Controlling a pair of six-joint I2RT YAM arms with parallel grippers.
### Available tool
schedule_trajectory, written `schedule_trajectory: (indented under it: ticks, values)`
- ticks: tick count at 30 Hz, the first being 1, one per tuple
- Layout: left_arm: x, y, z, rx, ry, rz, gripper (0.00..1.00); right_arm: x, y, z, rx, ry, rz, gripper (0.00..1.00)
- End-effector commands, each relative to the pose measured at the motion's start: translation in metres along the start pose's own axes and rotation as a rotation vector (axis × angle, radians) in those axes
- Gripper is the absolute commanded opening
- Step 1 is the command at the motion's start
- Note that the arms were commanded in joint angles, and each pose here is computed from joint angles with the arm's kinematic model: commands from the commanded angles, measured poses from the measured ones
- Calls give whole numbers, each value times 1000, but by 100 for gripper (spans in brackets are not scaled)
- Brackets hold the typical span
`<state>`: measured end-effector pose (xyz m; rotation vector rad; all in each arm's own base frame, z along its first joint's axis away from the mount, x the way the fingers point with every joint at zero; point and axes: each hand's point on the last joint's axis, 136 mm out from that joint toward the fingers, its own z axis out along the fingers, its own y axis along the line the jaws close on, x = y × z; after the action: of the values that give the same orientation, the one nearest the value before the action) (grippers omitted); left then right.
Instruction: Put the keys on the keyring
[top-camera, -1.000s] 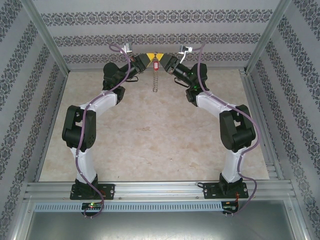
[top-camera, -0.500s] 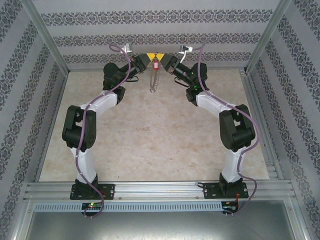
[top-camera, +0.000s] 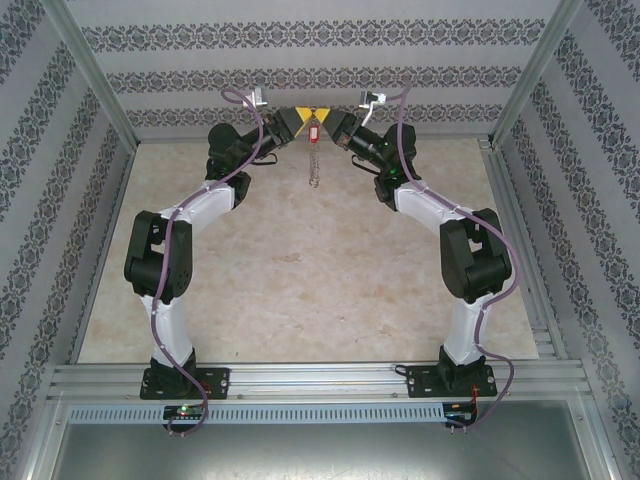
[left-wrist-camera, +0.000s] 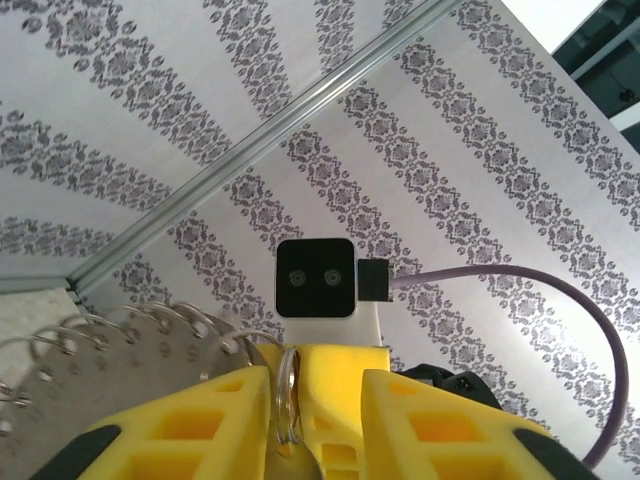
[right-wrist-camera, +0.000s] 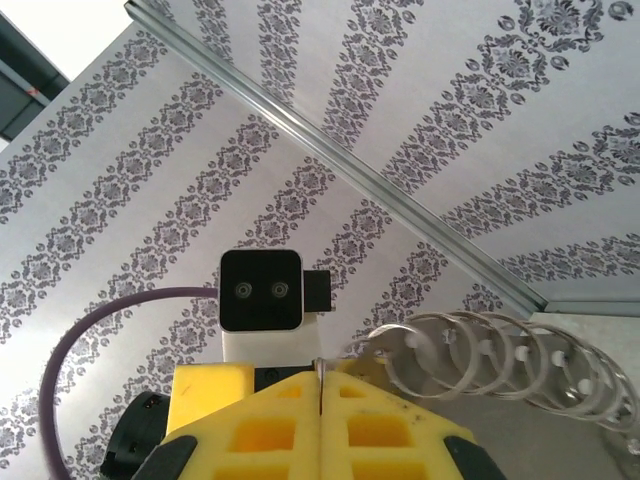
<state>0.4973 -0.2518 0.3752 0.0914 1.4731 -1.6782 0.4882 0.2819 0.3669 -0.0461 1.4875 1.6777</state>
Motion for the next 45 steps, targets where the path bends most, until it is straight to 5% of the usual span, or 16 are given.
schedule_trajectory:
  ticks: [1,8,21,45]
  values:
    - [-6,-30,2,38,26,89,34,-7,10,-3,-36,8,-54,0]
    - [-11,-20,-7,-11,72,113,40,-2,5,-6,-32,62,-54,0]
    - [6,-23,-14,-76,343,213,42,18,1,-9,-39,176,-71,0]
    - [10,-1,-18,-125,367,196,39,24,-2,-12,-31,187,-66,0]
